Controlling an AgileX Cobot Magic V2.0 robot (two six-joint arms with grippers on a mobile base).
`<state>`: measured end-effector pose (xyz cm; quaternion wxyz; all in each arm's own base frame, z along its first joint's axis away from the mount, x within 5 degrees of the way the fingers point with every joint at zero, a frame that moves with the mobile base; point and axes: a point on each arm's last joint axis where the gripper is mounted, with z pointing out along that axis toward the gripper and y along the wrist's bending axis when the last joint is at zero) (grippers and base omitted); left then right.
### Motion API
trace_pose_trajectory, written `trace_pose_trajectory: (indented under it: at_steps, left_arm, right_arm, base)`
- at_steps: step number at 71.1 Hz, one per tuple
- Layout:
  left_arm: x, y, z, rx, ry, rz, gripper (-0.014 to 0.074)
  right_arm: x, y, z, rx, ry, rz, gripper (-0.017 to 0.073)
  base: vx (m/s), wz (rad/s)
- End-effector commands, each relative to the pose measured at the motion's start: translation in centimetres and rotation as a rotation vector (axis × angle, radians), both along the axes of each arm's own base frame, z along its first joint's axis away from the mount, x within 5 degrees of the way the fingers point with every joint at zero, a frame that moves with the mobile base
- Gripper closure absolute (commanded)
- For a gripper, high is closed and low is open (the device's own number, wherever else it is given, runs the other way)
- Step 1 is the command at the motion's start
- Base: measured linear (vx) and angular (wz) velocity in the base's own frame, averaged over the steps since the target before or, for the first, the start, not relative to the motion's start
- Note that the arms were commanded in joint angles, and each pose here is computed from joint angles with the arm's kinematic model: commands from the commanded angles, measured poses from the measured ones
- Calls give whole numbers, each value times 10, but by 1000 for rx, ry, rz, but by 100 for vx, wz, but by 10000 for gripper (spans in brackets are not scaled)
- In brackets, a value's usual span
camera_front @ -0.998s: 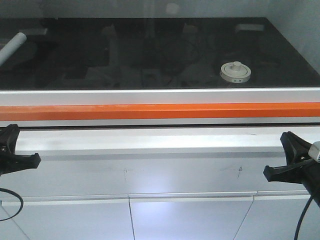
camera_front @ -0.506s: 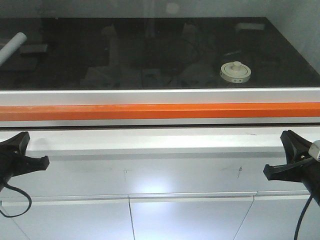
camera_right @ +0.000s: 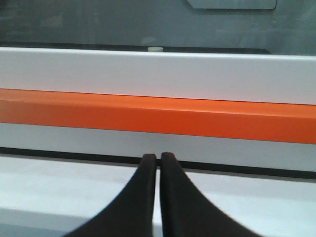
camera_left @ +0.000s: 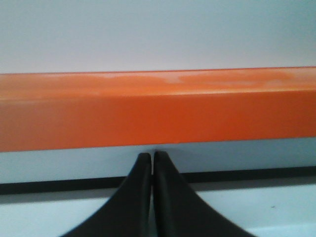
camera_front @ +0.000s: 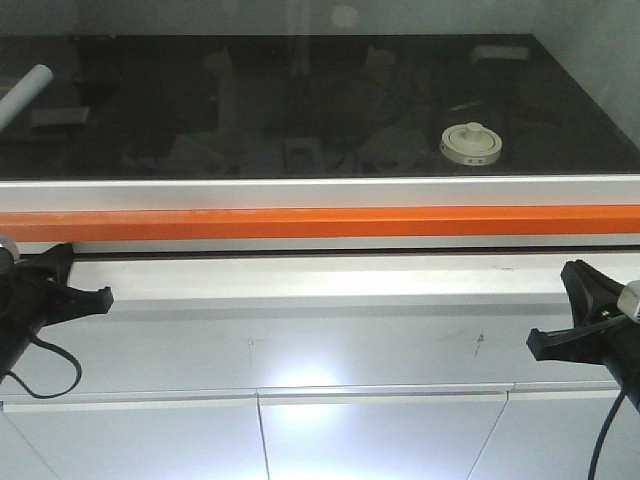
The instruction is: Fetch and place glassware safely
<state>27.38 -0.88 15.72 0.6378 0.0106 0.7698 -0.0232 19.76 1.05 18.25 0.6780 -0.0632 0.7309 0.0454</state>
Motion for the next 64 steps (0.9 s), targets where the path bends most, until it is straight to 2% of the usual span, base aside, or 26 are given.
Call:
trace_pose_trajectory:
  at_steps: [1,12,31,64]
  left_arm:
    - [5,0,18,-10,-125,3,601]
    - [6,0,19,-12,-153,4,601]
    - [6,0,29,-18,-268,2,601]
    - [6,0,29,-18,-267,2,601]
  right_arm:
    - [4,0,15,1,-115,5,560]
    - [4,0,15,1,-110,5,560]
    - [4,0,15,1,-110,5,560]
    - [5,-1,10,-5,-68,0,560]
  base:
    - [0,0]
    - [0,0]
    - [0,0]
    - [0,0]
